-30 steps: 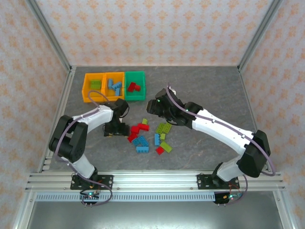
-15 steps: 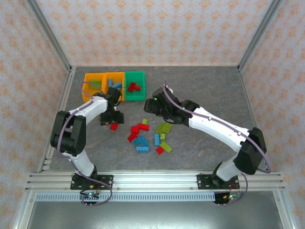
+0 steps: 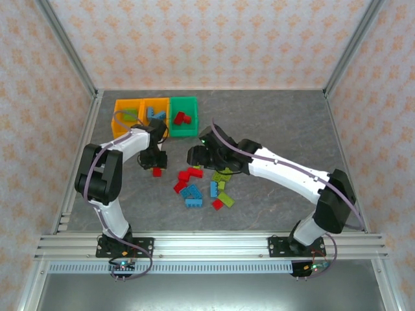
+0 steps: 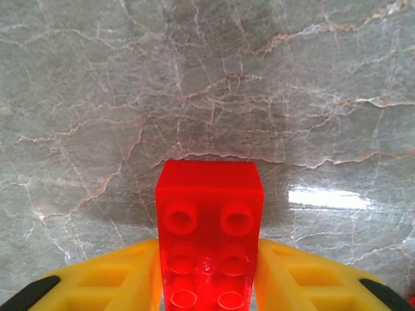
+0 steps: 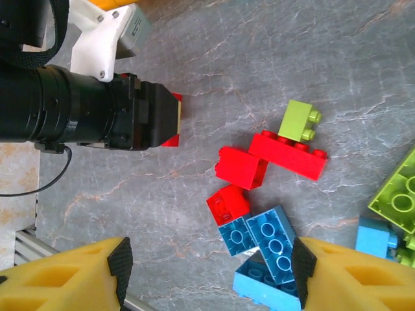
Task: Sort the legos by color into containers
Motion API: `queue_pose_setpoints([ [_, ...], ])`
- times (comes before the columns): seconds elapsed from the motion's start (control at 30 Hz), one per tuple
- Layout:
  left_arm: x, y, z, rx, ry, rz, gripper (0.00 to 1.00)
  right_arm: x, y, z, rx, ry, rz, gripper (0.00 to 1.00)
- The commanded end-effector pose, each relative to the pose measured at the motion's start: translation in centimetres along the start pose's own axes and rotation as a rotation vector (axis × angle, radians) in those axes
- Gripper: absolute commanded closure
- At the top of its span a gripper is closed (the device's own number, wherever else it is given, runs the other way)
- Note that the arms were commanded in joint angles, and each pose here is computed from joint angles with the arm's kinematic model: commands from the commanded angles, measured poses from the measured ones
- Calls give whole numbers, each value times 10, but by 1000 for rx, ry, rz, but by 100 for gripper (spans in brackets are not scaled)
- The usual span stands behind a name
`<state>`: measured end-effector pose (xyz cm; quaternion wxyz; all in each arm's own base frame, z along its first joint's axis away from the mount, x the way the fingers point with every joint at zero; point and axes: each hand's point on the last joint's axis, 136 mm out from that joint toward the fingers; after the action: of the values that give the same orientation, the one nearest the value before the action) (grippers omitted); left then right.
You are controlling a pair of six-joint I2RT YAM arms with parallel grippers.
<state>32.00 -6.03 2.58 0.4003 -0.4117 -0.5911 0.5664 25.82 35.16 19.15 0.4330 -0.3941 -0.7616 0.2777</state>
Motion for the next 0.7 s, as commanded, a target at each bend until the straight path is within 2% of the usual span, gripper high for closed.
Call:
queue_pose_setpoints([
  [0.0, 5, 6, -7, 1, -7, -28, 56, 13, -10, -15, -28, 13, -27, 32],
  [0.13, 3, 12, -9, 12, -4, -33, 55, 14, -12, -18, -36, 12, -23, 32],
  [0.27, -3, 2, -12, 2, -14, 3, 67, 11, -14, -17, -42, 26, -14, 32],
  [0.37, -19, -33, -20, -40, -47, 96, 72, 8, -20, -19, -67, 33, -5, 32],
  [0.43, -36, -72, -31, -114, -81, 190, 72, 3, -25, -22, -98, 42, 11, 32],
  [0.53, -56, -120, -58, -242, -120, 262, 72, -6, -30, -26, -140, 56, 40, 31],
  [0.67, -75, -147, -104, -357, -185, 290, 72, -11, -36, -29, -169, 63, 63, 31],
])
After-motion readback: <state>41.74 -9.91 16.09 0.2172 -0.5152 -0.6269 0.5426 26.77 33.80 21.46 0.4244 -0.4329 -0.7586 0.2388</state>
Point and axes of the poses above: each hand's point on the last joint's axis, 136 mm out from that joint toward the fingers, its own y axis out along the fingers, its own x axis along the line the jaws close on, z = x × y, and after that the axes turned 12 degrees about -y, right-handed
